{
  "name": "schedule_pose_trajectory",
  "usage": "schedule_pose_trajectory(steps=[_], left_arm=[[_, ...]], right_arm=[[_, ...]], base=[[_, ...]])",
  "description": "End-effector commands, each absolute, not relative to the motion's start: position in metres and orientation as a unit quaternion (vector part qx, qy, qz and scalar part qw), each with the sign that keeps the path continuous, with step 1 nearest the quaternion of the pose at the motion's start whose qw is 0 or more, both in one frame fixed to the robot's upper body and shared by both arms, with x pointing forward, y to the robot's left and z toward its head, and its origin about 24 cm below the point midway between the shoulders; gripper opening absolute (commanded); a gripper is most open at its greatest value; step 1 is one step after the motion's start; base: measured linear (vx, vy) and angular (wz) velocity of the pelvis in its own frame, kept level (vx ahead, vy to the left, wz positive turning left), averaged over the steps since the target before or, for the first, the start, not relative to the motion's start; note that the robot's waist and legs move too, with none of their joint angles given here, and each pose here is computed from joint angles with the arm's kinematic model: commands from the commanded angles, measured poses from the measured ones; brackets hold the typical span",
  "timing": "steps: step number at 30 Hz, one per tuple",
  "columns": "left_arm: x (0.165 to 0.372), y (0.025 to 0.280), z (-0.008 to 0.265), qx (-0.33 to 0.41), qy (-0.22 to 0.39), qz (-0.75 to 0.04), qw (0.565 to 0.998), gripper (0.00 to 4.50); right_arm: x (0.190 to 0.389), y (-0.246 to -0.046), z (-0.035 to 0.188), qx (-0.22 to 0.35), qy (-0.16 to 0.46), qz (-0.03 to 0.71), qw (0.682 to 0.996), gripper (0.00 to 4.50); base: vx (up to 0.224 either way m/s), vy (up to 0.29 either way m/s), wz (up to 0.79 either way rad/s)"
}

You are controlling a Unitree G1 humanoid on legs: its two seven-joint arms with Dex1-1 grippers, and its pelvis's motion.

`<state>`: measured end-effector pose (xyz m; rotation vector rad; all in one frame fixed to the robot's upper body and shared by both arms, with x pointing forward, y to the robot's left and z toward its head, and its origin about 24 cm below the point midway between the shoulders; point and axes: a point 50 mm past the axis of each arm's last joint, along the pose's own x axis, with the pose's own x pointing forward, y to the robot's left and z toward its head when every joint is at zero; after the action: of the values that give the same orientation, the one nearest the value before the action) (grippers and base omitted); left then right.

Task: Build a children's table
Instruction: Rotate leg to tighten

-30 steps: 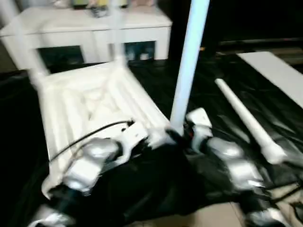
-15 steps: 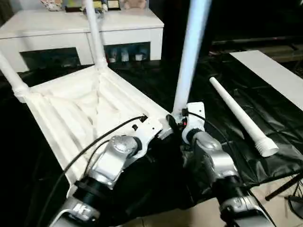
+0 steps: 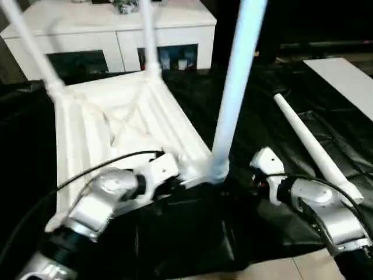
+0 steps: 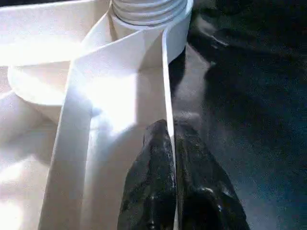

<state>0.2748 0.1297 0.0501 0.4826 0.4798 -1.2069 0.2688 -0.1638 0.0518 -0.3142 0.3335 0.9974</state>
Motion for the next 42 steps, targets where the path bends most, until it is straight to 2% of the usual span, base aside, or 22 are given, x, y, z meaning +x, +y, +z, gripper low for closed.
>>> schedule_pose_trajectory(steps=[1,11,12,13,23,33,36,39,42], left_arm=[[0.265,0.124,0.044,0.227,0.233,-0.593,0.737,0.0],[0.265,0.13,0.045,0.226,0.232,-0.597,0.734,0.0],[0.265,0.13,0.045,0.226,0.232,-0.597,0.734,0.0],[0.265,0.131,0.045,0.225,0.233,-0.598,0.733,0.0],[0.264,0.133,0.044,0.225,0.235,-0.6,0.731,0.0],[0.262,0.133,0.042,0.224,0.246,-0.603,0.725,0.0],[0.264,0.13,0.037,0.216,0.254,-0.581,0.742,0.0],[0.282,0.105,0.031,0.178,0.248,-0.489,0.817,0.0],[0.291,0.085,0.032,0.142,0.242,-0.445,0.851,0.0]], right_arm=[[0.267,-0.159,0.058,-0.149,0.147,0.496,0.843,3.97],[0.274,-0.153,0.053,-0.132,0.149,0.503,0.841,3.97],[0.274,-0.153,0.053,-0.131,0.149,0.502,0.842,3.72],[0.277,-0.153,0.053,-0.116,0.147,0.497,0.847,3.72],[0.278,-0.15,0.052,-0.09,0.142,0.5,0.85,2.87],[0.28,-0.149,0.045,-0.083,0.15,0.485,0.857,2.72],[0.289,-0.145,0.037,-0.086,0.156,0.42,0.89,2.71],[0.307,-0.124,0.025,-0.057,0.161,0.264,0.949,2.7],[0.314,-0.108,0.021,-0.028,0.17,0.2,0.965,2.69]], base=[[0.0,0.0,0.0],[0.0,0.0,0.0],[0.0,0.0,0.0],[0.0,0.0,0.0],[0.0,0.0,0.0],[0.0,0.0,0.0],[0.0,0.0,0.0],[0.0,0.0,0.0],[-0.059,0.011,-0.06]])
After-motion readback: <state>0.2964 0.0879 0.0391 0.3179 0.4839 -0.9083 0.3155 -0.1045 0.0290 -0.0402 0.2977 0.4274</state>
